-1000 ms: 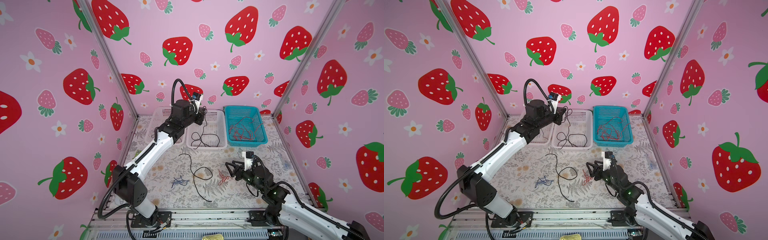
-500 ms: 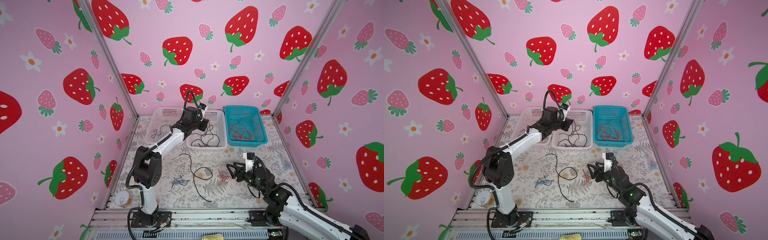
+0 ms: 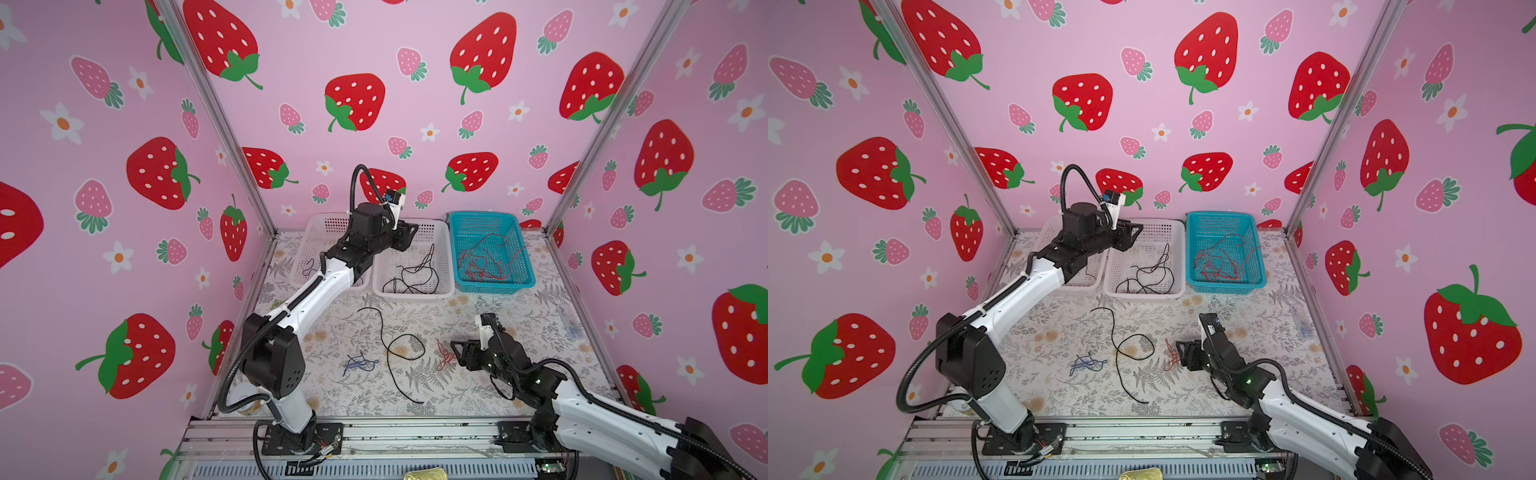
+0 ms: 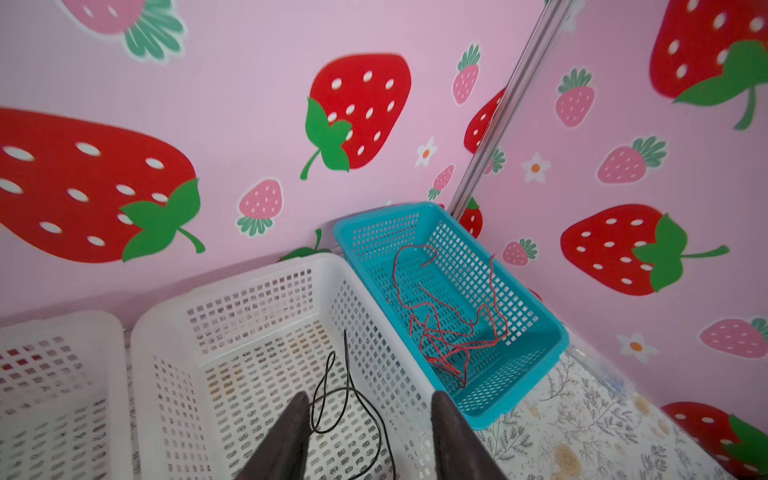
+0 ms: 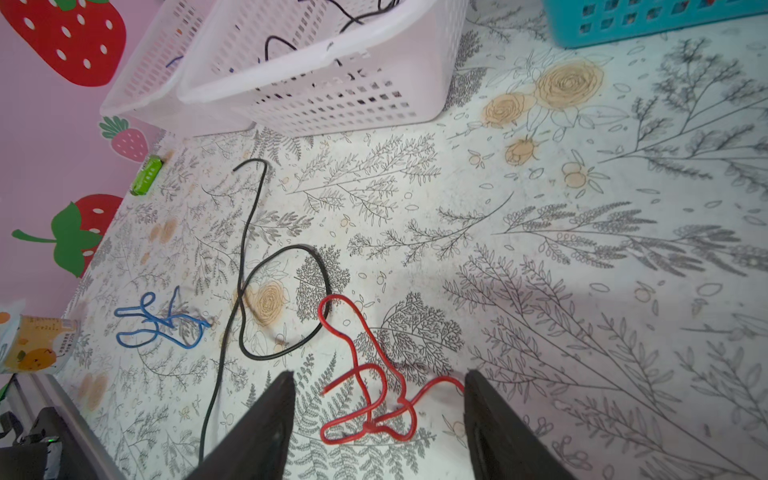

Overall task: Untangle the cables
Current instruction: 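Open the left gripper over the middle basket while the right gripper grasps the red wire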

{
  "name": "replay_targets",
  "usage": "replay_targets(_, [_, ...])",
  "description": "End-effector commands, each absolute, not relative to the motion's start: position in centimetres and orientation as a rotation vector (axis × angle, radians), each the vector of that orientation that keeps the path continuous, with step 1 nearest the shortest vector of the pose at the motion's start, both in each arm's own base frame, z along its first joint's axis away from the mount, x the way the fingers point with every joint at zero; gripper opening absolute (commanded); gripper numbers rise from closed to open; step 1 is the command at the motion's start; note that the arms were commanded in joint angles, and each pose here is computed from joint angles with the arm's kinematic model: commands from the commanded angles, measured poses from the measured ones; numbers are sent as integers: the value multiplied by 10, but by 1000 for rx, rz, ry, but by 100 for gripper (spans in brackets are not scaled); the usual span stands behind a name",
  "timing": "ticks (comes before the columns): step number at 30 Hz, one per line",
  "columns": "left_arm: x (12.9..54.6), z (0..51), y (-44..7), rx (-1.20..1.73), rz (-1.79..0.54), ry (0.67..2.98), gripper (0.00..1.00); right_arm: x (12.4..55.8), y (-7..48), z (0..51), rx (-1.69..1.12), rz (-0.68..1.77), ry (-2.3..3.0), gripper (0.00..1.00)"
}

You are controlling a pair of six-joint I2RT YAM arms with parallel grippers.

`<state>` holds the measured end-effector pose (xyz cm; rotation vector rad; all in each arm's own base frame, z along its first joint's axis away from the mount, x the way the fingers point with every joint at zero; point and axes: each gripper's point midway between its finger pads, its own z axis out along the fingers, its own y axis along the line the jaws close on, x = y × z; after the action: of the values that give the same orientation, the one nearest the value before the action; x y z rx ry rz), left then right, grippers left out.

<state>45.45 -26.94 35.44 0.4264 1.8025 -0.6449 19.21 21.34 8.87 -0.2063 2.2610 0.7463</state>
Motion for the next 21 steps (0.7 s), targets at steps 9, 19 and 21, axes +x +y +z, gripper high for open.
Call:
replay_targets(9, [398,384,-209,47,-704,1803,58,186,221,61,-143,748,2338,63])
replay_targets(19, [330,338,-159,-67,-651,1874,59,186,227,51,-125,769,2357,52])
replay_targets(21, [318,326,-152,-72,-636,1899,59,186,228,47,-106,780,2366,51])
